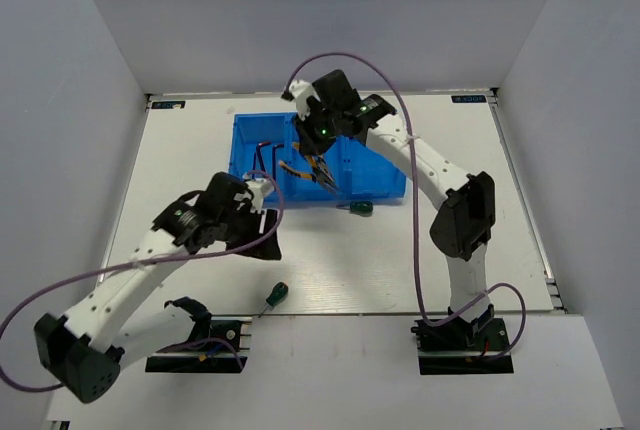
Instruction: Sort the tools into containers
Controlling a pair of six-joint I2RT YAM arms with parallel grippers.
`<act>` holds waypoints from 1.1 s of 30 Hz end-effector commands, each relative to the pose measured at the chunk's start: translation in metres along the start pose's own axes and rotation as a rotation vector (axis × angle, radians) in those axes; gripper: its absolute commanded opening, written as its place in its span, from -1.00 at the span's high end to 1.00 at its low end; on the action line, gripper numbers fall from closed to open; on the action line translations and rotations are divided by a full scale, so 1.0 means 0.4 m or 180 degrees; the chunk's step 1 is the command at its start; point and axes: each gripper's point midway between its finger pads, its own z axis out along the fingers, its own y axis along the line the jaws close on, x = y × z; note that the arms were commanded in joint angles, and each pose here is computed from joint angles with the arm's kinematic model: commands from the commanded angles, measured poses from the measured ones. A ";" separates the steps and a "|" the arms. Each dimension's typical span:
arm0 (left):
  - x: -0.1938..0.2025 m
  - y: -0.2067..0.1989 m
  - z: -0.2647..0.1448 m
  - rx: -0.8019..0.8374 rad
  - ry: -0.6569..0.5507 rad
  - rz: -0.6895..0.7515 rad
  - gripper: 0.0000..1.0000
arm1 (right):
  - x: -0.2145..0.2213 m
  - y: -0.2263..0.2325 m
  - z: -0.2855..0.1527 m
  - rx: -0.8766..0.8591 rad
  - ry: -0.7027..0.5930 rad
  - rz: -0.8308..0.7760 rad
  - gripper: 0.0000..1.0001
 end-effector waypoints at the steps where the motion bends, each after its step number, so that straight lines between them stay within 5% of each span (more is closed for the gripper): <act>1: 0.054 0.006 0.053 0.0019 0.0481 -0.0032 -0.47 | -0.100 -0.071 -0.052 0.0297 -0.0437 0.0226 1.00; 6: 0.062 0.012 0.102 -0.0026 0.0651 0.0067 -0.55 | -0.187 -0.278 -0.011 0.1040 -0.0975 0.0418 1.00; 15: 0.105 0.014 0.183 -0.0168 0.1053 0.0216 -0.71 | -0.166 -0.403 0.129 0.0854 -0.1189 0.0812 1.00; 17: 0.118 0.019 0.196 -0.0271 0.1122 0.0268 -0.71 | -0.148 -0.415 0.136 0.0880 -0.1138 0.0861 0.53; 18: 0.127 0.026 0.205 -0.0304 0.1196 0.0251 -0.73 | -0.147 -0.418 0.124 0.0838 -0.1142 0.0880 0.12; 21: 0.124 0.022 0.216 -0.0380 0.1181 0.0322 -0.73 | -0.153 -0.414 0.066 0.0697 -0.1194 0.1014 -0.22; 33: 0.187 0.050 0.249 -0.0840 0.1459 0.0571 -0.69 | -0.048 -0.380 -0.234 0.0398 -0.1419 0.1782 -0.28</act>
